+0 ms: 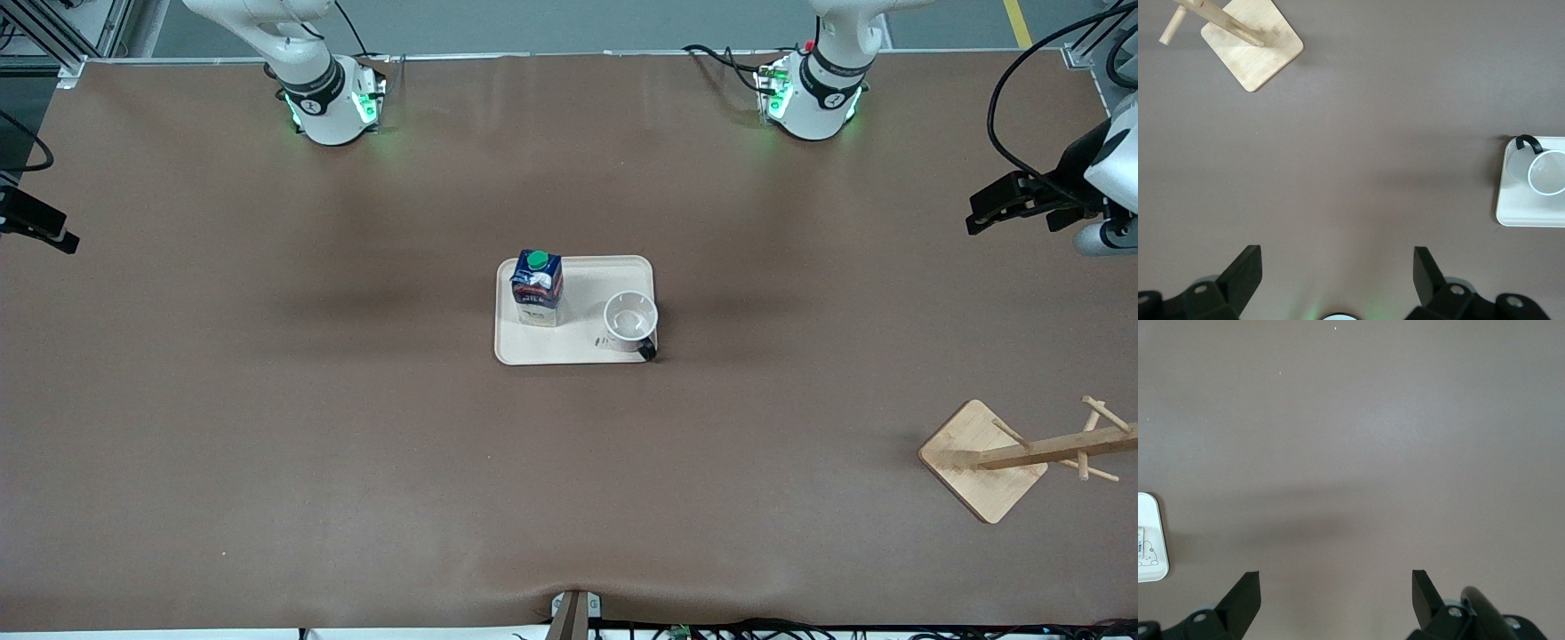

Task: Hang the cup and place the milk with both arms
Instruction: 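Move the left gripper from rest toward the tray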

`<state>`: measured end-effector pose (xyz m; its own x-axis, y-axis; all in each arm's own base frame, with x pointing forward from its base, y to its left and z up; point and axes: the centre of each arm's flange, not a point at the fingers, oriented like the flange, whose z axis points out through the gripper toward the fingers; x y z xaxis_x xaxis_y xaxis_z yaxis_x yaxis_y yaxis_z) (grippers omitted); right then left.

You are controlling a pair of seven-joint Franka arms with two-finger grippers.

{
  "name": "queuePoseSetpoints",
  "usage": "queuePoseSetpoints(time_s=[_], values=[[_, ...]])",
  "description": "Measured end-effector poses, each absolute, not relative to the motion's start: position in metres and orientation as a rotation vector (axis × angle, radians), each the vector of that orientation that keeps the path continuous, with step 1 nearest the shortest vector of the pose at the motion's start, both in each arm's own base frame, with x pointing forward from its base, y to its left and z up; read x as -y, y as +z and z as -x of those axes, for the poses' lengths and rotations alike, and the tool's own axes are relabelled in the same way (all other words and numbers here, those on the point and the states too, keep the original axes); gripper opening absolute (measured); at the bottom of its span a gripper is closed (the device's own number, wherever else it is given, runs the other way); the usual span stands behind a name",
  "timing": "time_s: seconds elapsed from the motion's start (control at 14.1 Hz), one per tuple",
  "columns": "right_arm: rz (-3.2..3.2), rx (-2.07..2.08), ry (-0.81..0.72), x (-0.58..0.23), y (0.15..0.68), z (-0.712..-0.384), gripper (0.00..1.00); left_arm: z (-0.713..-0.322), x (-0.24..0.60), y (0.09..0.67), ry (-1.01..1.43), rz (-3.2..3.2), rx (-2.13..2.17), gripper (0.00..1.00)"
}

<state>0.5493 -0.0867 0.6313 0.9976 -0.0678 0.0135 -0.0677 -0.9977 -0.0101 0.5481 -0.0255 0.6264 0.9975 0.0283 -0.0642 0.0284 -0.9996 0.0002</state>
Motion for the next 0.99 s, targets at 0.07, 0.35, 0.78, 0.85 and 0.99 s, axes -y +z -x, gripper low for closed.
queuePoseSetpoints(time_s=[0.07,0.35,0.78,0.85,0.99], values=[[3.13,-0.106,-0.022,0.087,0.631,-0.549,1.0,-0.549,0.026,0.625,-0.102,-3.138,-0.043,1.0],[3.13,-0.106,-0.022,0.087,0.631,-0.549,1.0,-0.551,0.026,0.623,-0.106,-3.137,-0.042,1.0],[3.13,-0.106,-0.022,0.087,0.631,-0.549,1.0,-0.551,0.028,0.622,-0.108,-3.137,-0.037,1.0],[3.13,-0.106,-0.022,0.087,0.631,-0.549,1.0,-0.553,0.03,0.619,-0.115,-3.136,-0.029,1.0],[3.13,-0.106,-0.022,0.087,0.631,-0.549,1.0,-0.557,0.036,0.611,-0.139,-3.133,-0.01,1.0]])
